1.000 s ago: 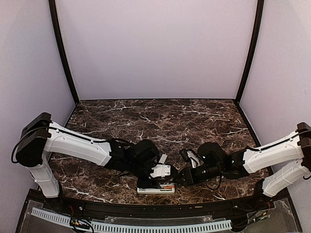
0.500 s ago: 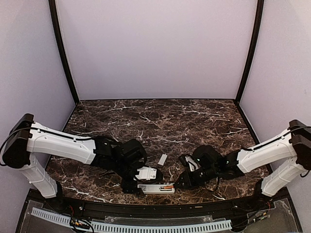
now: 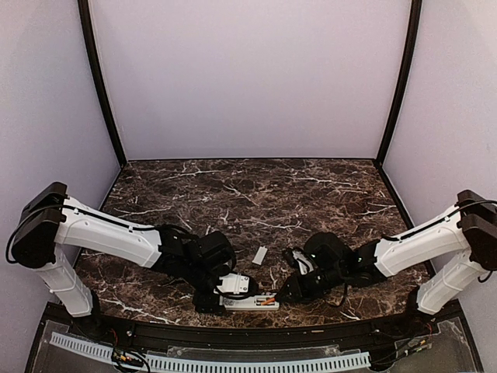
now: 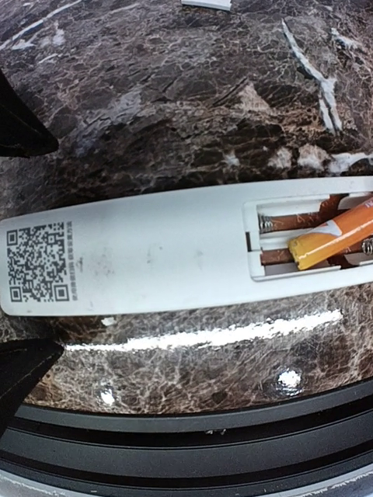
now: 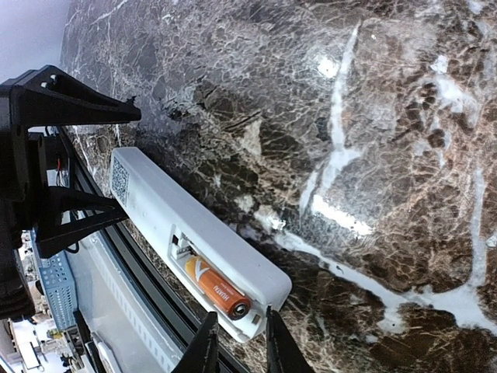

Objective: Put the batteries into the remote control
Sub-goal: Load the battery into the battery compartment.

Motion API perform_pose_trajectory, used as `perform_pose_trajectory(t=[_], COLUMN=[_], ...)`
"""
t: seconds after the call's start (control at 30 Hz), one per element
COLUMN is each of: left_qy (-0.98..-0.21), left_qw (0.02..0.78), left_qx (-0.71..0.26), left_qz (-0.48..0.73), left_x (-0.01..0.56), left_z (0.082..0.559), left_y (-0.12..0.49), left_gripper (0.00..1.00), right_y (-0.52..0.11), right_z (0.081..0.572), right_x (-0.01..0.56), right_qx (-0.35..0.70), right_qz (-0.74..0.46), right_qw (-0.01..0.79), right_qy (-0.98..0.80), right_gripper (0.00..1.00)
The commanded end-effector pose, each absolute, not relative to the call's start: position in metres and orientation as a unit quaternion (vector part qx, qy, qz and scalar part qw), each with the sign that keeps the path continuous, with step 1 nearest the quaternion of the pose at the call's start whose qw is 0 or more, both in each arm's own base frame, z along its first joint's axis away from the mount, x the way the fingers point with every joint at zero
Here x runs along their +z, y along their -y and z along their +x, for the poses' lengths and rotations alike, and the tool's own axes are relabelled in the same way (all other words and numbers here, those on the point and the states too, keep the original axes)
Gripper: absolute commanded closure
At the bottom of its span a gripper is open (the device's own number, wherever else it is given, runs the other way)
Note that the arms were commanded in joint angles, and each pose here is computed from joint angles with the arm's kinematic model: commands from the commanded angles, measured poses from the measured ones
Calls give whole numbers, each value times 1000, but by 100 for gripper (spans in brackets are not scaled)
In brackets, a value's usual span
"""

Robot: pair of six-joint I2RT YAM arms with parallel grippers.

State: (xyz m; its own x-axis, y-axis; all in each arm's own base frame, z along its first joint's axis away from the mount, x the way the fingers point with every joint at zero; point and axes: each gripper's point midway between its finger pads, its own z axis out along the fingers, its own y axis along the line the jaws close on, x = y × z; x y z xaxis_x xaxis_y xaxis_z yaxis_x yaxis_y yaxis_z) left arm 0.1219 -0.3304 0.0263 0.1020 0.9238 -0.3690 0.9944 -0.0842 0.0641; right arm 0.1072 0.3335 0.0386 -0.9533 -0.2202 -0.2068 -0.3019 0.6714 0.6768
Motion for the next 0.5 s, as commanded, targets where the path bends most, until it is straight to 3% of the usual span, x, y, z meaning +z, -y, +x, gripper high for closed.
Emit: perform_pose_trajectory(t=[0.0, 0.2, 0.4, 0.47], left_qy=[-660, -661, -667, -672], left_qw=[137, 134, 153, 169], left_qx=[-127, -131, -139, -139], left_qz=[728, 726, 716, 708], left_x=[19, 15, 25, 33], left_z=[116, 114, 113, 116], left_y=[329, 329, 327, 324], left_gripper=[21, 24, 26, 24], right_y=[-346, -344, -341, -345], right_z=[106, 107, 123, 121], right_x=[47, 52, 108, 125], right_qx=[393, 377, 355, 353], right_qz=[-151, -170, -329, -400], right_qw=[56, 67, 199, 233], right_qy=[-905, -908, -852, -813], right_gripper=[81, 80, 70, 62])
